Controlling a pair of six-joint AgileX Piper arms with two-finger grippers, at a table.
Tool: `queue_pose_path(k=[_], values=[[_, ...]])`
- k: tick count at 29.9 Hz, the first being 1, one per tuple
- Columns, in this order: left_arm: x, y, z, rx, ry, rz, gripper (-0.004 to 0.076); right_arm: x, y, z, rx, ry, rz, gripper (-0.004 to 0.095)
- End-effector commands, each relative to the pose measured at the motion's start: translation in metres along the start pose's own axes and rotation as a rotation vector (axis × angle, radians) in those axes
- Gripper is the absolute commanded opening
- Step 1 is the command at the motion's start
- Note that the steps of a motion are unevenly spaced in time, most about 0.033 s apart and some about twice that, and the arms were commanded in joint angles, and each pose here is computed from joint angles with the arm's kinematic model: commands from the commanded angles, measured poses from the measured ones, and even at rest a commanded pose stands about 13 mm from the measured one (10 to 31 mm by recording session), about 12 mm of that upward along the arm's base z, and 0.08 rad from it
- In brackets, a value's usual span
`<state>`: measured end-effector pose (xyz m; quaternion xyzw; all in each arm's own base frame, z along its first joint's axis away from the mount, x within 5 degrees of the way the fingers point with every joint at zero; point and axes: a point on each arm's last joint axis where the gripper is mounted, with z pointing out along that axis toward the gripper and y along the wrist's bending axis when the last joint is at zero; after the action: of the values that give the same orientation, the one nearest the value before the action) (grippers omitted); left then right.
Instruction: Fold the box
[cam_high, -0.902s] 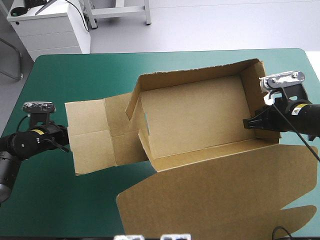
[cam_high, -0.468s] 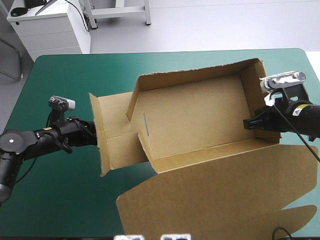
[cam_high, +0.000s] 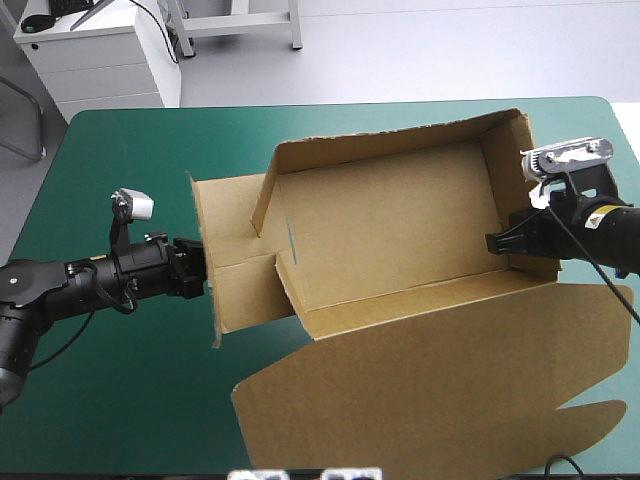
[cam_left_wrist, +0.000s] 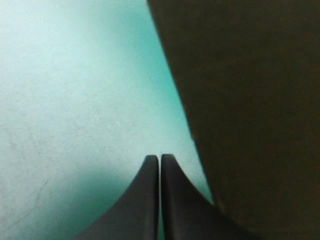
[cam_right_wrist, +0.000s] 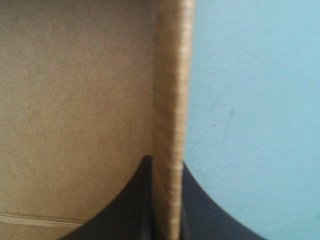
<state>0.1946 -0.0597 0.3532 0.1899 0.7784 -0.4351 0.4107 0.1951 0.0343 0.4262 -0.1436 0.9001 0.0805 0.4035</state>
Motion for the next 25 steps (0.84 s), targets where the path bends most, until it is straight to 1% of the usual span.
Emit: queue_pose_path(k=[1,3,7,10,13,17,25], values=[[-0.014,-0.019,-0.005,0.127,-0.101,0.008,-0.0008,-0.011,0.002,-0.014,-0.003,-0.123,0.009,-0.0019],[-0.013,-0.021,-0.005,0.151,-0.098,0.004,-0.0008,-0.011,0.002,-0.014,-0.001,-0.122,0.008,-0.0019],[-0.016,-0.03,-0.007,0.251,-0.119,-0.008,-0.0006,-0.011,0.002,-0.014,0.001,-0.124,0.006,-0.0019],[-0.02,-0.037,-0.006,0.275,-0.123,0.021,0.0008,-0.011,0.002,-0.014,0.001,-0.125,0.006,-0.0019],[-0.025,-0.045,-0.002,0.306,-0.105,0.038,0.0083,-0.012,0.002,-0.014,-0.002,-0.128,0.009,-0.0019],[-0.036,-0.054,0.01,0.346,-0.087,0.054,0.0208,-0.012,0.002,-0.014,-0.003,-0.137,0.011,-0.0019],[-0.046,-0.057,0.034,0.414,-0.042,0.046,0.038,-0.013,0.001,-0.014,0.009,-0.142,0.005,-0.0019]])
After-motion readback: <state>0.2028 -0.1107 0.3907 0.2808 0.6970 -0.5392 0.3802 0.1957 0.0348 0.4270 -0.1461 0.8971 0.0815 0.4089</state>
